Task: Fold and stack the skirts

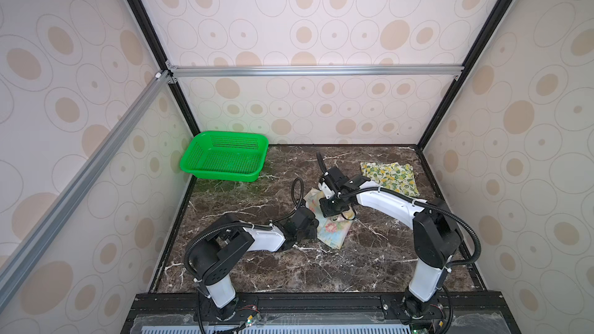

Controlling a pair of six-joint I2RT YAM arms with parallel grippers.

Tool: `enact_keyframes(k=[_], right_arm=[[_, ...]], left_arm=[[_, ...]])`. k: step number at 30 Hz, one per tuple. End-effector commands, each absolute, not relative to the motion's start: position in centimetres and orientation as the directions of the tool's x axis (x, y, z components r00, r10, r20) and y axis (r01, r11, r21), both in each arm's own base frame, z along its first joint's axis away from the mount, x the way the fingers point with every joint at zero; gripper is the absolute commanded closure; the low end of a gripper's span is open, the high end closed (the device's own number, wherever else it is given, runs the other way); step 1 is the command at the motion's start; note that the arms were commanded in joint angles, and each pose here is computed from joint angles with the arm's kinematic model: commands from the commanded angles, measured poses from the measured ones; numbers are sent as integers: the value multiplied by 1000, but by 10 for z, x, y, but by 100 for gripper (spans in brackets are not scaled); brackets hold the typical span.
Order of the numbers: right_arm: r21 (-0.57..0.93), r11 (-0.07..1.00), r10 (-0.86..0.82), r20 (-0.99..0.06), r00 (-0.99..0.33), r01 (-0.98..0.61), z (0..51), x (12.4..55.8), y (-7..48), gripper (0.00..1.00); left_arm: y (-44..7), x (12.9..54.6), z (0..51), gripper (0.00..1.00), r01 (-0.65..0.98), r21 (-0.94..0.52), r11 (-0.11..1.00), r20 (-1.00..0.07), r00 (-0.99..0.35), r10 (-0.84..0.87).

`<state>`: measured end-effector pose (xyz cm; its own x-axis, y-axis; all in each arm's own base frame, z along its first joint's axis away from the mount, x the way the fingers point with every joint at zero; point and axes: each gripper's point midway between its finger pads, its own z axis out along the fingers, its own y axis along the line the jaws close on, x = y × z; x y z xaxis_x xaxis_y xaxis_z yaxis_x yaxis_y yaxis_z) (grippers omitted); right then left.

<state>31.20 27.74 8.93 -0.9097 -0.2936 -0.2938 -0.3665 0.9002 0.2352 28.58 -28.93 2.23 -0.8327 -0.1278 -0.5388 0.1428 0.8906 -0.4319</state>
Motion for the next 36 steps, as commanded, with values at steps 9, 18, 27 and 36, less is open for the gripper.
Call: enact_keyframes(k=[9, 18, 27, 36], right_arm=[[239, 885, -331, -282, -900, -400, 68, 301, 293, 100], [214, 893, -336, -269, -902, -397, 49, 300, 290, 100], [202, 891, -351, -261, -899, -407, 41, 296, 287, 80], [263, 882, -324, -264, -909, -391, 47, 293, 295, 58]], left_arm=[[-277, 281, 9, 100, 118, -405, 907, -519, -846, -122], [-274, 279, 8, 100, 113, -408, 906, -515, -848, -126], [-268, 276, 12, 100, 107, -410, 906, -519, -844, -135], [-266, 278, 19, 100, 103, -410, 906, -530, -836, -145]])
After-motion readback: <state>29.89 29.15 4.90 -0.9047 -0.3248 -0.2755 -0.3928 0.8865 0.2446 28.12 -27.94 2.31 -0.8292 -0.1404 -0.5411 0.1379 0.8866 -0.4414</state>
